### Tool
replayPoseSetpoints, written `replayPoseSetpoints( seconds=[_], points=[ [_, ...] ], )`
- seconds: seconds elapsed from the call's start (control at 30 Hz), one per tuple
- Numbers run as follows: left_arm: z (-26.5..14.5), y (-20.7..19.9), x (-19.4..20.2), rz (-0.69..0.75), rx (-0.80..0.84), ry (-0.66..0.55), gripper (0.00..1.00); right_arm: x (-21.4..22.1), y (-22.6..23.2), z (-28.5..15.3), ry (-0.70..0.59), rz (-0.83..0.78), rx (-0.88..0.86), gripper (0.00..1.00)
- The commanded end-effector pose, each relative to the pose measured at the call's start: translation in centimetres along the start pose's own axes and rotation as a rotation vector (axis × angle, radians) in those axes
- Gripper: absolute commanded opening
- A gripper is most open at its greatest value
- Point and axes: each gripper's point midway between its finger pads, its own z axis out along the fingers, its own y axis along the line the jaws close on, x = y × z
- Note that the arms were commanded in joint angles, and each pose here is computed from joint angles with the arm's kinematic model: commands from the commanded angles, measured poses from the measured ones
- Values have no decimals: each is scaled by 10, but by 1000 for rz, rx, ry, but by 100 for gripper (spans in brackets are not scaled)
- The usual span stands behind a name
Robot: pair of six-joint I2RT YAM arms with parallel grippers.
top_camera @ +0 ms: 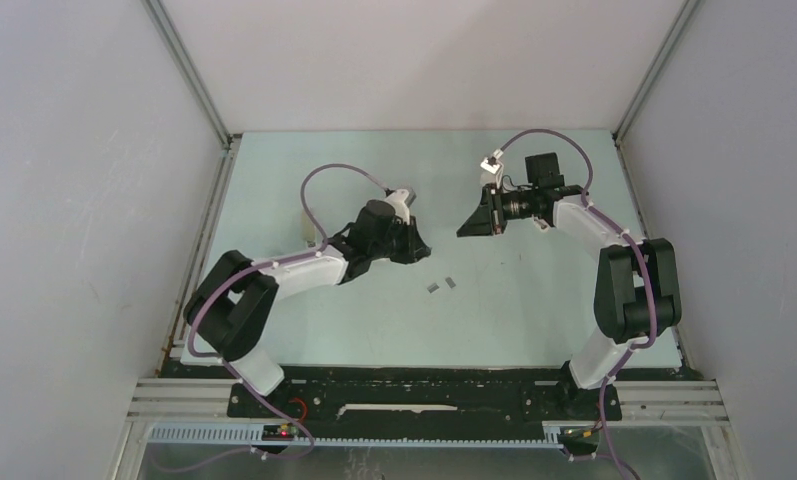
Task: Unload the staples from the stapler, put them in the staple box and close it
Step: Pick up the staple from the center of the board.
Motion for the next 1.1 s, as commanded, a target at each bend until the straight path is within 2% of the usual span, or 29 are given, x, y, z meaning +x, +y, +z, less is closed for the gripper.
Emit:
replayPoseSetpoints(
  seconds=[0.0, 0.1, 0.43, 0.67, 0.87, 1.07],
  points=[
    [-22, -35, -34, -41, 199, -134, 3, -34, 27, -5, -86, 8, -91, 27],
    [-34, -42, -41, -55, 259, -177, 3, -48, 35, -6, -112, 48, -129, 29],
    [-79, -67, -78, -73, 448, -325, 4, -80, 63, -6, -141, 158, -248, 42],
    [-106, -87, -104, -122, 590, -407, 4, -93, 88, 1, -129, 168, -328, 50],
    [-120, -102, -117, -147, 689, -448, 4, -96, 107, 10, -112, 157, -393, 56],
    [-127, -107, -119, -159, 725, -464, 4, -98, 107, 11, -119, 164, -395, 57]
  ],
)
